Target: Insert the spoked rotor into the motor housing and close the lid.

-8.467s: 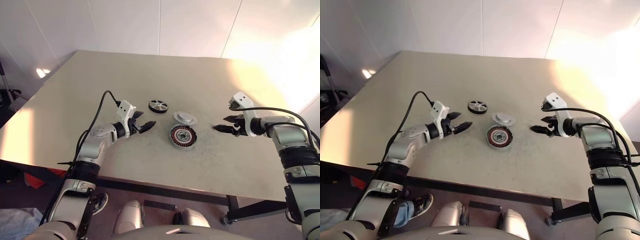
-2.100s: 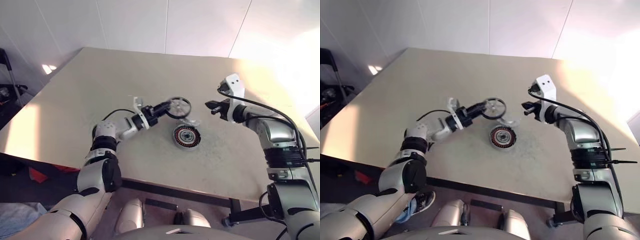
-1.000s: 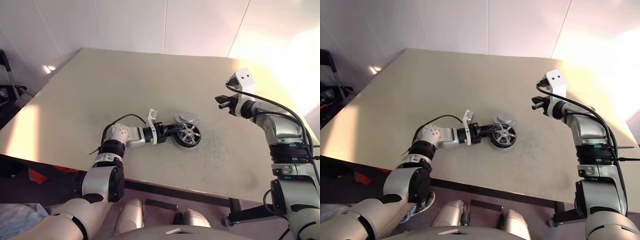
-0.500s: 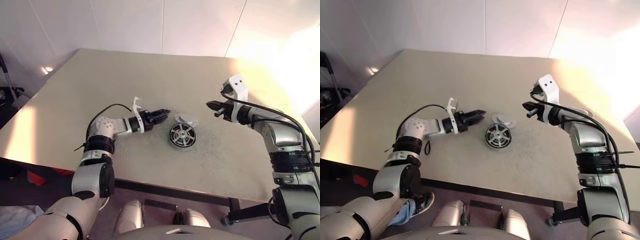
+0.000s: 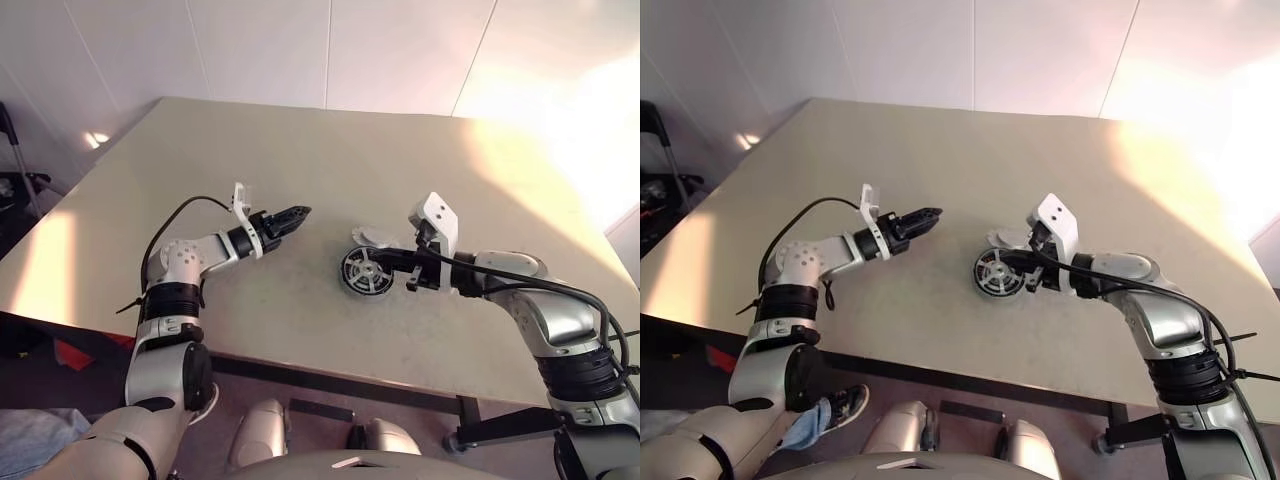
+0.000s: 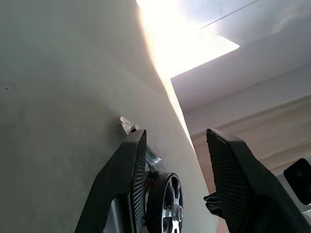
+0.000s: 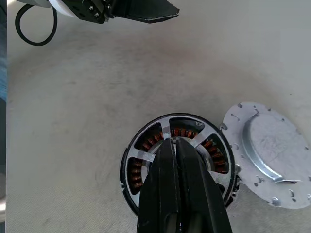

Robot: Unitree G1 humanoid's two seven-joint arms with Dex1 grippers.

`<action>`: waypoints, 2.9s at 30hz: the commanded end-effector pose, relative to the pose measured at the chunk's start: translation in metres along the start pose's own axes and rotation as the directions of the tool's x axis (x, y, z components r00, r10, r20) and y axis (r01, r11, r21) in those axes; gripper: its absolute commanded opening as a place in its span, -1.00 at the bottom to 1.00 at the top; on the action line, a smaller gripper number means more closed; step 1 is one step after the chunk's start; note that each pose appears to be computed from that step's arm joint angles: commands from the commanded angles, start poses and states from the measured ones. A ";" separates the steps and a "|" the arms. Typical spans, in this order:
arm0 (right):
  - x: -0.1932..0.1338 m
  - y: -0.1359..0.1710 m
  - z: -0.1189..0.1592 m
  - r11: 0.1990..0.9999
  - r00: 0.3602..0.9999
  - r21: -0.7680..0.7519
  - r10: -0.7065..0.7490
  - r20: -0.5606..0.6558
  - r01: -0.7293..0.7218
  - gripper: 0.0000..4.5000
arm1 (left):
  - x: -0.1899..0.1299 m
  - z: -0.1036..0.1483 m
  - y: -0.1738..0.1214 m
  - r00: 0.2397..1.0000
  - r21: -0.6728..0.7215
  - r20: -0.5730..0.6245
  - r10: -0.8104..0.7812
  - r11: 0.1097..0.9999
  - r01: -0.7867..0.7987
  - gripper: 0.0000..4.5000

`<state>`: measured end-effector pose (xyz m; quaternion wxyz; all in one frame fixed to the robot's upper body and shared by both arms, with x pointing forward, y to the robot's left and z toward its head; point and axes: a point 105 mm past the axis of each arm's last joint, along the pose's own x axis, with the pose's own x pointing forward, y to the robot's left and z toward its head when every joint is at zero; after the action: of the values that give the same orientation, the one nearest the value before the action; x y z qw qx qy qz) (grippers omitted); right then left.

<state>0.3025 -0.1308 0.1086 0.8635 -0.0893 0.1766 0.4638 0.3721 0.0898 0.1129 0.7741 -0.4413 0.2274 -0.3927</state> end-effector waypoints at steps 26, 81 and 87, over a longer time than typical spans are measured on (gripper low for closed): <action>0.006 -0.021 0.016 0.997 0.996 0.017 -0.074 0.044 0.074 -1.00 | 0.002 -0.025 -0.004 1.000 0.067 -0.015 0.017 0.998 -0.016 -0.08; -0.048 -0.083 -0.011 0.937 0.950 -0.193 -0.307 -0.054 0.291 -1.00 | 0.007 -0.029 0.002 0.999 0.109 -0.043 0.033 0.994 -0.028 -0.08; -0.026 -0.067 -0.035 0.939 0.964 -0.289 -0.232 -0.133 0.186 -0.44 | 0.003 -0.027 0.005 0.998 0.119 -0.037 0.044 0.992 -0.039 -0.07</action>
<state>0.3369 -0.2034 0.0800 0.8778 -0.2372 0.1906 0.3701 0.3541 0.0731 0.0838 0.7977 -0.3877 0.2502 -0.3883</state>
